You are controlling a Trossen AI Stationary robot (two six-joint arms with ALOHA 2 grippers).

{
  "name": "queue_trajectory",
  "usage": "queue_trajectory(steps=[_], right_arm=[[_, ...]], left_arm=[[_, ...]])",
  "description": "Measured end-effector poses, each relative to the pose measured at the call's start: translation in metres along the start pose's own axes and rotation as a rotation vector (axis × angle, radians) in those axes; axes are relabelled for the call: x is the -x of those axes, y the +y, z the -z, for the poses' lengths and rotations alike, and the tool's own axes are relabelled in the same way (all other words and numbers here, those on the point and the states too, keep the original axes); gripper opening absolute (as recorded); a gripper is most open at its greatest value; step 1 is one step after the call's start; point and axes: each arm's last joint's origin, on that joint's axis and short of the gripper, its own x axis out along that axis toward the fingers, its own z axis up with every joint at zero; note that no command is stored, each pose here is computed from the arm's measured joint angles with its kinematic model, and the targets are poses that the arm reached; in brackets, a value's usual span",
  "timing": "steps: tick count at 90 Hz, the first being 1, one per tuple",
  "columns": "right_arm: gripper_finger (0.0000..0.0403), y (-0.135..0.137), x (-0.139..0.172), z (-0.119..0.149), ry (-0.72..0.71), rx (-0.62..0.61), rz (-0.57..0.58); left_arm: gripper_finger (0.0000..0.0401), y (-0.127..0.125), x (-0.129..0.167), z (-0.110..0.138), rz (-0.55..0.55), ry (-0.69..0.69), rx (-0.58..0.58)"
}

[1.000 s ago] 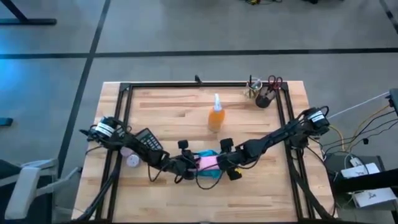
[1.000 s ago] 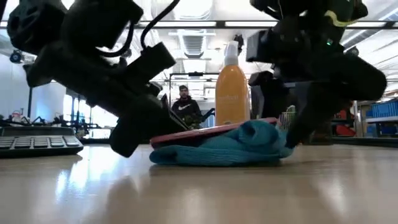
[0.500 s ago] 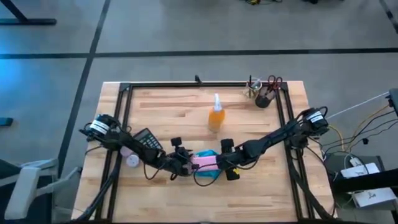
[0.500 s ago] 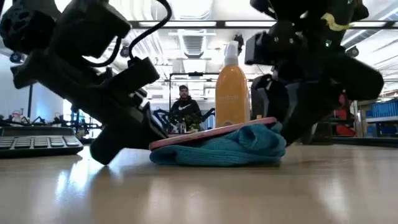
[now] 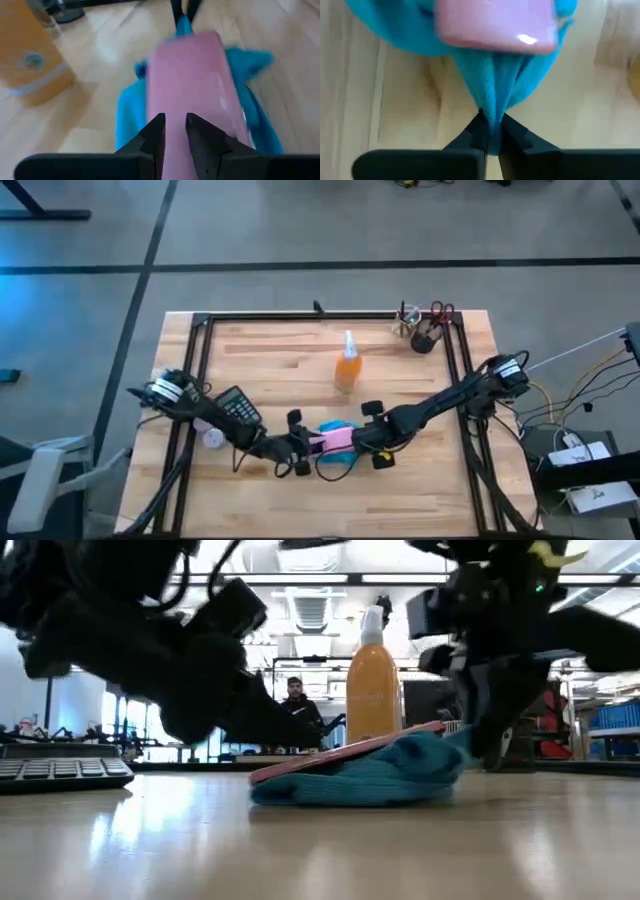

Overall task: Apply microfiber cloth
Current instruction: Wipe the pink cellphone with the blue microfiber cloth

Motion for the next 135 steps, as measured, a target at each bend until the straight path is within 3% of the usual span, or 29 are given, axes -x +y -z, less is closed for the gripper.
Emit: queue_trajectory(steps=[21, 29, 52, 71, 87, 109, 122, 135], right_arm=[[0.0001, 0.011, 0.025, -0.010, -0.037, 0.060, -0.055], [0.0001, 0.013, 0.027, -0.018, -0.114, 0.058, -0.066], [0.0000, 0.013, 0.001, -0.036, -0.376, 0.083, -0.093], [0.0000, 0.008, -0.040, -0.031, -0.519, -0.043, -0.071], [0.0000, 0.007, -0.065, -0.022, -0.645, -0.158, 0.051], [0.0000, 0.002, -0.080, 0.005, -0.599, -0.387, 0.269], [0.0000, 0.004, -0.080, 0.002, -0.652, -0.423, 0.244], [0.0000, 0.008, -0.077, -0.005, -0.728, -0.340, 0.172]], left_arm=[[0.0061, -0.004, -0.016, 0.010, -0.025, 0.021, -0.013], [0.0060, -0.002, -0.014, 0.008, -0.025, 0.026, -0.024], [0.0059, 0.002, -0.005, -0.003, -0.032, 0.046, -0.073], [0.0059, 0.003, -0.003, -0.004, -0.030, 0.063, -0.080], [0.0059, 0.003, -0.003, -0.004, -0.025, 0.063, -0.071], [0.0059, 0.003, -0.003, -0.006, -0.030, 0.056, -0.046], [0.0059, 0.003, -0.003, -0.006, -0.030, 0.058, -0.036], [0.0059, 0.004, -0.003, -0.005, -0.030, 0.066, -0.017]])
